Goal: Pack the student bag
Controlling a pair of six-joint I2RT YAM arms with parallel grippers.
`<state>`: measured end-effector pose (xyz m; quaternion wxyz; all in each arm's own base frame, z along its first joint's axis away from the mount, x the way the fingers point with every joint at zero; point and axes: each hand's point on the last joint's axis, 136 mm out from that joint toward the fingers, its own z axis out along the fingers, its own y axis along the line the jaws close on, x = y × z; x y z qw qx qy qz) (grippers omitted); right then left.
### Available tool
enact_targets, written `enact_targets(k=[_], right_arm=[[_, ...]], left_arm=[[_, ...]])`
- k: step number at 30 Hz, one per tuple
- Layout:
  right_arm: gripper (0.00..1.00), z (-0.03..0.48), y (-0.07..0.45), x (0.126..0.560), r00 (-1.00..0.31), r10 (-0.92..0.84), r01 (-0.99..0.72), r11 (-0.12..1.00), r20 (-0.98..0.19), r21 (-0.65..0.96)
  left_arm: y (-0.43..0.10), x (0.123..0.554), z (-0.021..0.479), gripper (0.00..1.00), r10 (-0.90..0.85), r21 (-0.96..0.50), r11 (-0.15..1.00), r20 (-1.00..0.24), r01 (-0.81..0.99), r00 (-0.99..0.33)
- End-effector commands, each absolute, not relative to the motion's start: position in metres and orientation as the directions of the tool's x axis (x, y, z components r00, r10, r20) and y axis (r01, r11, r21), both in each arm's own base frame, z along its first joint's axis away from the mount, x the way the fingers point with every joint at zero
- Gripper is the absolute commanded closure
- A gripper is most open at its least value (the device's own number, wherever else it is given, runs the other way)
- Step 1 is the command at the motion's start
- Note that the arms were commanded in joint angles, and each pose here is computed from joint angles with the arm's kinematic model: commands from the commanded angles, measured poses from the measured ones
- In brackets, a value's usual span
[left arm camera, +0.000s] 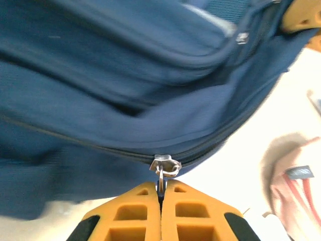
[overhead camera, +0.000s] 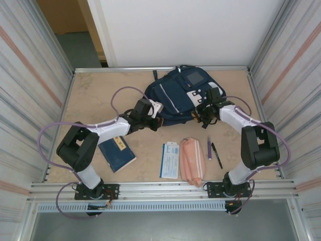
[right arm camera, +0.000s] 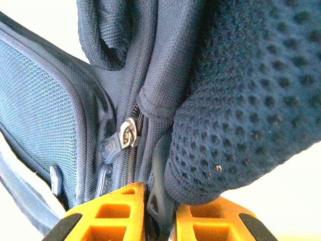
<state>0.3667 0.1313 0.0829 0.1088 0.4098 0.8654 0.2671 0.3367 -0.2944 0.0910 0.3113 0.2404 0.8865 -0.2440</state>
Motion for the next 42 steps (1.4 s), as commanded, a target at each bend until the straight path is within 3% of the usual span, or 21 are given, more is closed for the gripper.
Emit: enact_targets(k=[1, 3, 7, 10, 14, 21, 27, 31, 37, 42], right_arm=[[0.88, 0.091, 0.098, 0.380, -0.660, 0.731, 0.583, 0.643, -0.171, 0.496], [0.77, 0.096, 0.090, 0.380, -0.654, 0.731, 0.595, 0.656, -0.195, 0.464], [0.31, 0.111, 0.101, 0.372, -0.665, 0.730, 0.599, 0.646, -0.155, 0.473], [0.17, 0.123, 0.123, 0.357, -0.689, 0.715, 0.581, 0.642, -0.119, 0.500], [0.13, 0.122, 0.138, 0.327, -0.639, 0.765, 0.661, 0.599, -0.080, 0.451], [0.21, 0.101, 0.145, 0.320, -0.587, 0.805, 0.701, 0.557, -0.084, 0.445], [0.67, 0.094, 0.147, 0.330, -0.617, 0.781, 0.672, 0.589, -0.101, 0.449], [0.91, 0.090, 0.135, 0.335, -0.621, 0.774, 0.667, 0.605, -0.125, 0.435], [0.97, 0.096, 0.116, 0.350, -0.678, 0.704, 0.581, 0.688, -0.209, 0.435], [1.00, 0.108, 0.116, 0.373, -0.758, 0.569, 0.392, 0.788, -0.318, 0.474]], left_arm=[[-0.279, 0.341, 0.090, 1.00, 0.276, -0.245, 0.796, -0.666, 0.553, -0.693], [-0.291, 0.338, 0.095, 1.00, 0.288, -0.247, 0.779, -0.675, 0.577, -0.679], [-0.332, 0.325, 0.121, 1.00, 0.295, -0.259, 0.718, -0.728, 0.646, -0.619], [-0.357, 0.321, 0.137, 1.00, 0.277, -0.281, 0.686, -0.752, 0.671, -0.598], [-0.376, 0.327, 0.139, 1.00, 0.264, -0.300, 0.702, -0.733, 0.646, -0.627], [-0.397, 0.328, 0.142, 1.00, 0.208, -0.373, 0.679, -0.728, 0.632, -0.653], [-0.391, 0.318, 0.141, 1.00, 0.227, -0.379, 0.666, -0.718, 0.643, -0.658], [-0.374, 0.320, 0.130, 1.00, 0.239, -0.343, 0.703, -0.711, 0.623, -0.661], [-0.318, 0.335, 0.120, 1.00, 0.234, -0.315, 0.767, -0.674, 0.559, -0.701], [-0.276, 0.346, 0.111, 1.00, 0.215, -0.255, 0.842, -0.650, 0.475, -0.729]])
